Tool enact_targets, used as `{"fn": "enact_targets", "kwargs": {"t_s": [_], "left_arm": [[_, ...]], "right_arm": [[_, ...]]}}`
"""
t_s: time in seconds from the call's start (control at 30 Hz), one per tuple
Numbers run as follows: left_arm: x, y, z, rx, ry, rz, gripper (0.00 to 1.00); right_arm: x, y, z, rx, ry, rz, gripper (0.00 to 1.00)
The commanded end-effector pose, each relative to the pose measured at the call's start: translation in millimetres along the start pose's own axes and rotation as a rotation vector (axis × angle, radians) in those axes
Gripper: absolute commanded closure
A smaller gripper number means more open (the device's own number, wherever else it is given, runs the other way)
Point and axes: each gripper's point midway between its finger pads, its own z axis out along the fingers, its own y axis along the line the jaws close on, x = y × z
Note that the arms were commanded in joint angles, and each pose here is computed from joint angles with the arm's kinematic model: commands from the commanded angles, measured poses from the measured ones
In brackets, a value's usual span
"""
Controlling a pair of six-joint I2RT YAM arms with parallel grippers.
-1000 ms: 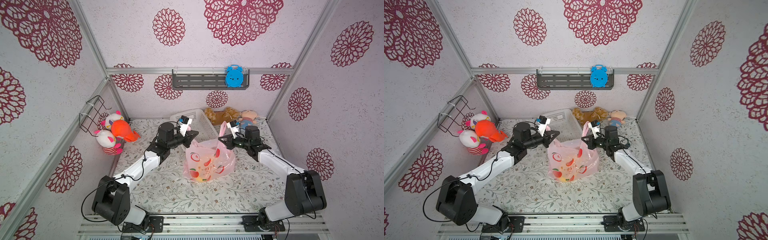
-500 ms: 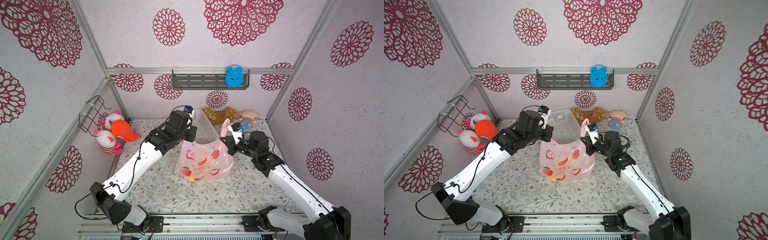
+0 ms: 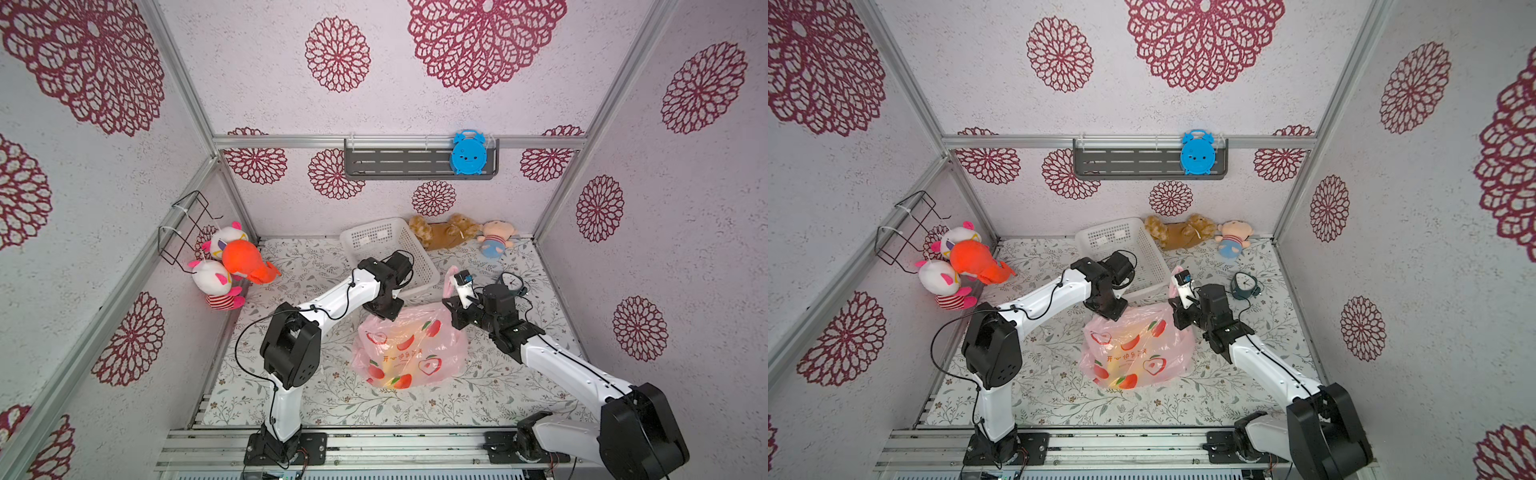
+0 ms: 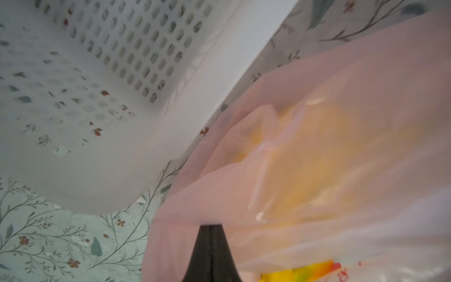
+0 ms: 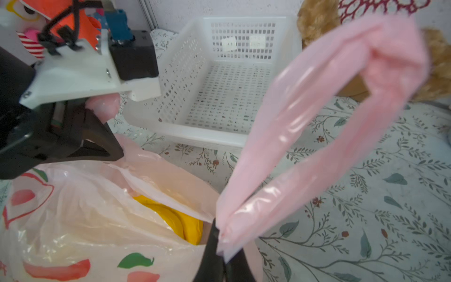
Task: Place the banana into a plastic bag & tie a knot
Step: Adjust the plastic bag at the center of the board.
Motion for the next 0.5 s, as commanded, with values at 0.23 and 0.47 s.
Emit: {"fn": "enact_targets", "kwargs": {"t_s": [0.23,0.47], "left_arm": [[-30,3,-97,0.273,-0.368,-0.053,0.01],[-18,29,-162,0.171,-0.644,-0.141,0.03]], "right_arm": [[-28,9,-11,-0.048,-0.079,-0.008,1.0],[-23,11,-9,-0.083,-0.049,0.005,1.0]]}}
